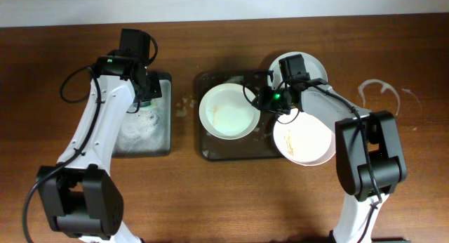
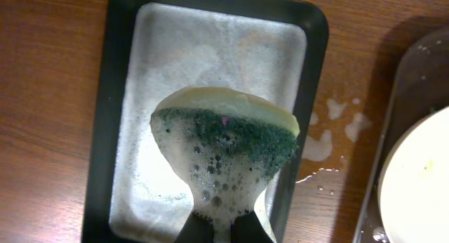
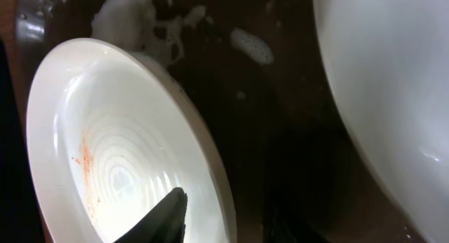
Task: Clean dirty plates on tray and stack at the side
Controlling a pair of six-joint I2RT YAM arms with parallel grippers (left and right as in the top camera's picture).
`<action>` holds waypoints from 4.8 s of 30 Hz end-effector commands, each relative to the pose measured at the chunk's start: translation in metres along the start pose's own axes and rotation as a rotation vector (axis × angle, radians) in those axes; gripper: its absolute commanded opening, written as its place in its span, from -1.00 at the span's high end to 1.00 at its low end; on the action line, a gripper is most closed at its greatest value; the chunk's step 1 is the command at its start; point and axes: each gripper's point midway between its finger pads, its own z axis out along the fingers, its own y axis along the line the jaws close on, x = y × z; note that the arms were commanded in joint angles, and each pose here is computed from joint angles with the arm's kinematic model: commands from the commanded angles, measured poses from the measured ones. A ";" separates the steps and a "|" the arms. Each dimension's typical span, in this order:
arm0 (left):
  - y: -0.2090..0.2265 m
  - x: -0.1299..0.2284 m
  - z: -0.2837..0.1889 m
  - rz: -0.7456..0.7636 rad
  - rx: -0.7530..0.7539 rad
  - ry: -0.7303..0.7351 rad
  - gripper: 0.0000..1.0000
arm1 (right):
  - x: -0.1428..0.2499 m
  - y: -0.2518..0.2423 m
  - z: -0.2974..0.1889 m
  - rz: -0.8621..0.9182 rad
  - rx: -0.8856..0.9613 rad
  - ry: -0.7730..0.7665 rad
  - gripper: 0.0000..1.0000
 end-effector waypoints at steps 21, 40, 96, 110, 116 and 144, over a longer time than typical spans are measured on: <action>-0.034 -0.005 -0.014 0.012 0.217 -0.011 0.99 | 0.024 -0.007 0.015 0.037 0.045 0.084 0.92; -0.186 0.010 0.021 0.272 0.459 -0.061 0.99 | 0.034 -0.003 0.014 0.014 0.016 0.133 0.92; -0.190 0.019 0.111 0.162 0.119 -0.084 0.99 | 0.035 -0.003 0.014 0.016 0.016 0.136 0.91; -0.239 0.123 0.077 0.288 0.535 0.381 1.00 | 0.035 -0.002 0.014 0.017 0.012 0.137 0.91; -0.248 0.103 0.082 0.299 0.535 0.279 1.00 | 0.035 0.000 0.014 0.016 -0.003 0.140 0.91; -0.245 0.144 0.085 0.388 0.606 0.447 0.99 | 0.034 0.001 0.014 0.013 -0.006 0.134 0.91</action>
